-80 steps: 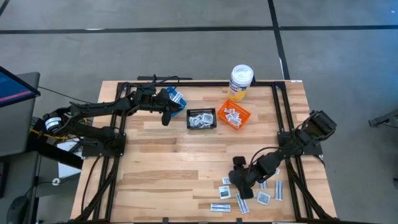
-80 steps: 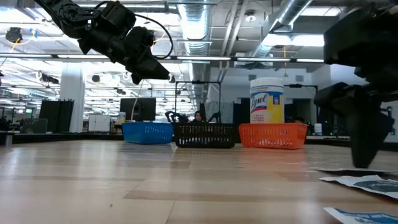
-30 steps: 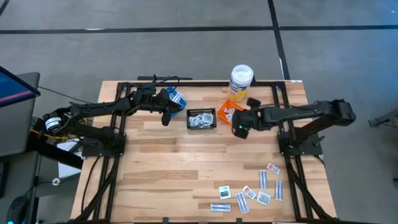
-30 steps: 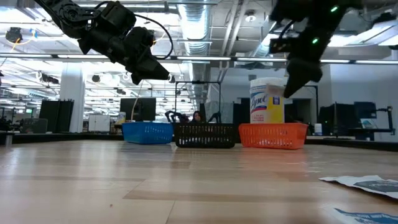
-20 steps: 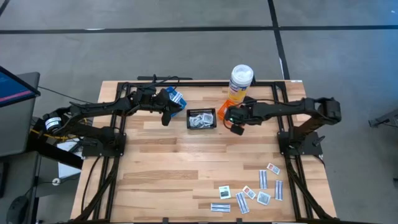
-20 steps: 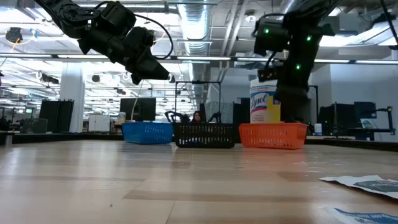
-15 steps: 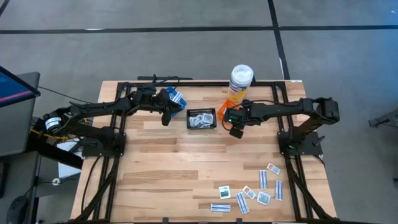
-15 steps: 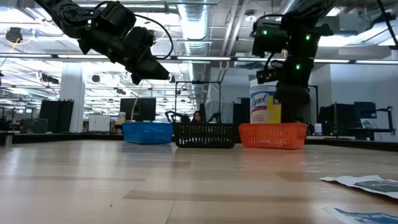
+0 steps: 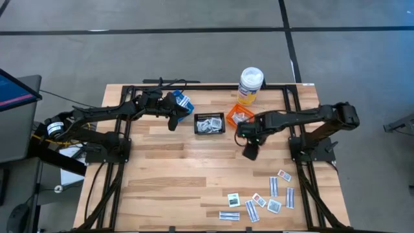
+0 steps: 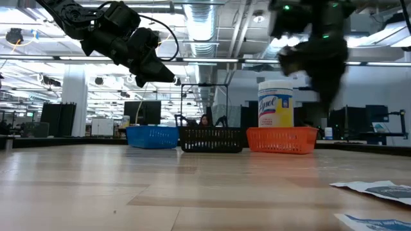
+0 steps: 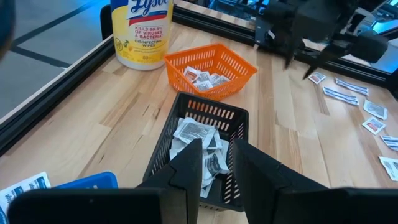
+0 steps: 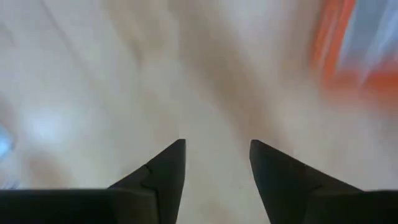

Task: Pick & Place First Aid Supplies
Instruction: Put the bandage into the blue container

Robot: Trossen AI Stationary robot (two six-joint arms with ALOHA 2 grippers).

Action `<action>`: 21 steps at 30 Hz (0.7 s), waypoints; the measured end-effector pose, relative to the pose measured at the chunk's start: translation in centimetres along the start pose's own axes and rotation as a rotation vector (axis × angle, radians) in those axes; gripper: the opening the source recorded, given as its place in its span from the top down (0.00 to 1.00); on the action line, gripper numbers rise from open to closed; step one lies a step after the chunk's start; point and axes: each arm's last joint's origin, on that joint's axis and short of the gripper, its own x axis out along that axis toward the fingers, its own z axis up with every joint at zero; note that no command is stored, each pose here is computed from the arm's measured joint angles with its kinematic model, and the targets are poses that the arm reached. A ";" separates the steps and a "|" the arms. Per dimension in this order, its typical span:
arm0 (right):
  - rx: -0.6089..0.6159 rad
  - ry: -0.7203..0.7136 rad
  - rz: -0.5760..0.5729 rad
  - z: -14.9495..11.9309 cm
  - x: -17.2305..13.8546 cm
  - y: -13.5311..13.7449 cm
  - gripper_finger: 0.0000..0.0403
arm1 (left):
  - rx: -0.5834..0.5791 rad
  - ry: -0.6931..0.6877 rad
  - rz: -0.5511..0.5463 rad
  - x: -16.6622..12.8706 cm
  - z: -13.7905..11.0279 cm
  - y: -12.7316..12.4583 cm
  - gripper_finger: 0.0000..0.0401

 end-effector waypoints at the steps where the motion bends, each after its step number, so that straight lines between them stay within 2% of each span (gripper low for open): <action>1: 0.050 0.081 0.014 -0.8 0.0 0.2 0.57 | 0.000 0.001 0.000 0.0 0.0 0.0 0.78; 5: 0.147 0.342 0.051 -3.9 1.0 1.4 0.56 | -0.001 0.003 0.000 0.0 0.0 0.0 0.78; 9: 0.272 0.489 0.064 -6.5 2.7 2.2 0.58 | -0.002 0.006 0.000 0.0 -0.1 0.0 0.78; 21: 0.564 0.470 0.051 -11.1 6.6 5.2 0.63 | -0.002 0.006 0.000 0.0 -0.1 0.0 0.78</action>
